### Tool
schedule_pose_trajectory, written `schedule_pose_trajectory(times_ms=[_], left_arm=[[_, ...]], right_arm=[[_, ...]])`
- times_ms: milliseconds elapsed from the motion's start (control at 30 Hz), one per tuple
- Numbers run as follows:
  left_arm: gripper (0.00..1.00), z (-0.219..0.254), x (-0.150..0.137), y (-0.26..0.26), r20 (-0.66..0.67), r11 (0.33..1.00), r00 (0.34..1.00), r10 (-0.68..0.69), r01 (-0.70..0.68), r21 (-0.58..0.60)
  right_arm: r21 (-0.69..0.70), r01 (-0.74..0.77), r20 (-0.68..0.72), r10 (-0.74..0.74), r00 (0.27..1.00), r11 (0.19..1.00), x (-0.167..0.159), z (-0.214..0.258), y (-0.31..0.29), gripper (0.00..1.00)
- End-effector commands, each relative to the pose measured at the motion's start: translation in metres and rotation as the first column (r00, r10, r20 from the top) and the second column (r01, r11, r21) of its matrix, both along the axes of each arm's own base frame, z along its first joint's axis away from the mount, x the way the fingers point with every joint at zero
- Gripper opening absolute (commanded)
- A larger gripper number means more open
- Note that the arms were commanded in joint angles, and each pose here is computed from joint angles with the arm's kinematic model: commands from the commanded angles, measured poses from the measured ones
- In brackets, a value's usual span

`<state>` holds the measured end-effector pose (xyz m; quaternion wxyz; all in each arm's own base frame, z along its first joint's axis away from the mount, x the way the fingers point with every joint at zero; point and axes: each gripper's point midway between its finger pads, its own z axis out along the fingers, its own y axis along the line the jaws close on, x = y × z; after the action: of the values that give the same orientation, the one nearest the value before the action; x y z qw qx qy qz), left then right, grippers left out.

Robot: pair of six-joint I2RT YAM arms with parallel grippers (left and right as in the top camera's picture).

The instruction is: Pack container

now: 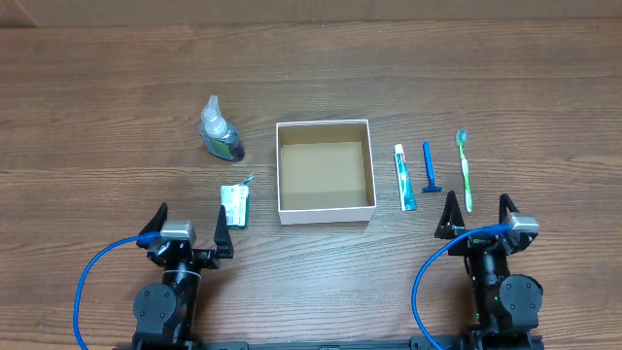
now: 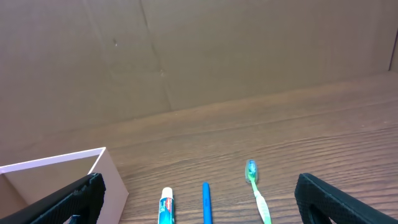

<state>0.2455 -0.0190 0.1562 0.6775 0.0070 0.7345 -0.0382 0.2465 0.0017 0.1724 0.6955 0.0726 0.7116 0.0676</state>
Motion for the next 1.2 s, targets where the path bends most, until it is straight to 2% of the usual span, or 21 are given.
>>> schedule_pose_trajectory(times_ms=[0, 1100, 1167], left_arm=[[1.0, 0.0003, -0.0002, -0.0012, 0.004, 1.0, 1.0, -0.008, 0.008, -0.011], [1.0, 0.0003, -0.0002, -0.0012, 0.004, 1.0, 1.0, -0.008, 0.008, -0.01], [1.0, -0.0004, -0.0007, -0.0068, 0.0, 0.999, 0.999, -0.039, 0.039, -0.033]], right_arm=[[-0.006, 0.006, 0.006, -0.006, 1.0, 1.0, 0.0, -0.0013, -0.0013, 1.0], [-0.006, 0.006, 0.006, -0.006, 1.0, 1.0, 0.0, -0.0013, -0.0013, 1.0], [-0.006, 0.006, 0.006, -0.006, 1.0, 1.0, 0.0, -0.0013, -0.0013, 1.0]])
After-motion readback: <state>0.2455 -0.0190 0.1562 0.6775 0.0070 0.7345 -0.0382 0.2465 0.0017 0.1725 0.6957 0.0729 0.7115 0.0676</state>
